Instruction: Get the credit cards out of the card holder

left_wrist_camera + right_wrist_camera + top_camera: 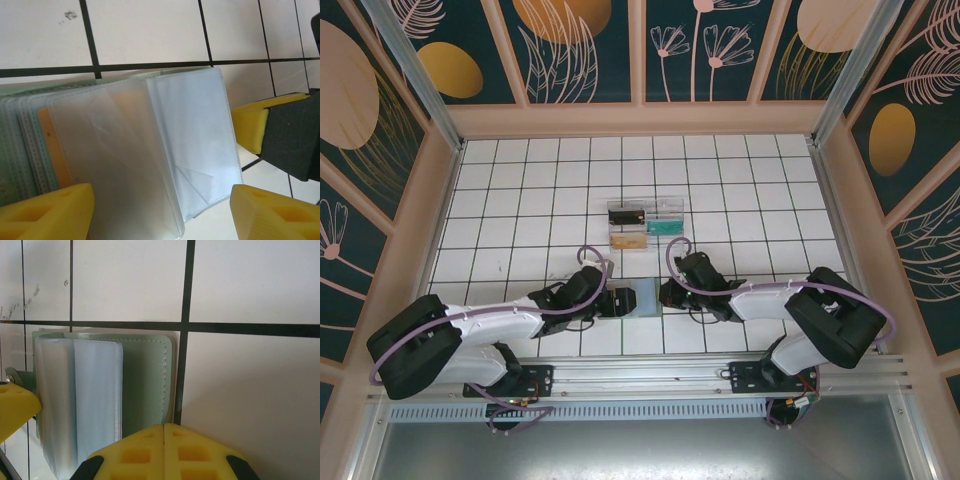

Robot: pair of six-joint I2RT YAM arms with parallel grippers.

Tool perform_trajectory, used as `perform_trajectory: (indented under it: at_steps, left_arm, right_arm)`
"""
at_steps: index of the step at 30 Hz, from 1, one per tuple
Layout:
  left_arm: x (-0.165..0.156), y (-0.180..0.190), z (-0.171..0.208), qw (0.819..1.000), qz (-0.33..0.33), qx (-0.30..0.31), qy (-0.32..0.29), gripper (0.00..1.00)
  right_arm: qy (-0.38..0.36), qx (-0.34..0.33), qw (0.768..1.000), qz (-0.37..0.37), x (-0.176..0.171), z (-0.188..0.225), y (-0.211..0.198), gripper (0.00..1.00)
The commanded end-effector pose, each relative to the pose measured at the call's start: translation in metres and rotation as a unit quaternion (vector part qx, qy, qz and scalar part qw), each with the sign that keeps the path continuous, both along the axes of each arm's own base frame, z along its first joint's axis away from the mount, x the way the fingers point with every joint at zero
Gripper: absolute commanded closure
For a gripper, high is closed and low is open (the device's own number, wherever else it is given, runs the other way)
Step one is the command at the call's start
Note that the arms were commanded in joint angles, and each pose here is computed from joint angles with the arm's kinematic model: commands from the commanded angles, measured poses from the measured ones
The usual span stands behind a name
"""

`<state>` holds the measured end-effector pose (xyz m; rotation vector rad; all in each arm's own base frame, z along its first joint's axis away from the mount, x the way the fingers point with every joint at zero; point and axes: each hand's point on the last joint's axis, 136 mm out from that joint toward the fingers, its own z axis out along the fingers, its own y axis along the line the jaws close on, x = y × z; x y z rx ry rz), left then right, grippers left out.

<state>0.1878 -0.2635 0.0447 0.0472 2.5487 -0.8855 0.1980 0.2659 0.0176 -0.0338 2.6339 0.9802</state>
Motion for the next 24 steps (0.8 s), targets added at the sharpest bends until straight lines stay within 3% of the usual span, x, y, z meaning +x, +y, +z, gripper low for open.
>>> perform_trajectory:
  at_steps: [1, 8, 24]
  left_arm:
    - [0.004, 0.014, 0.002, 0.999, 0.022, 0.034, -0.01, 0.28]
    - [0.003, 0.026, 0.001, 0.998, 0.044, 0.042, -0.011, 0.3]
    - [-0.002, 0.007, -0.011, 0.999, 0.005, 0.031, 0.011, 0.32]
  right_arm:
    - [0.001, -0.008, 1.0, 0.008, -0.002, -0.004, 0.003, 1.0]
    - [0.003, -0.007, 1.0, 0.01, -0.002, -0.005, 0.005, 1.0]
    - [0.003, -0.009, 1.0, 0.011, -0.002, -0.005, 0.006, 1.0]
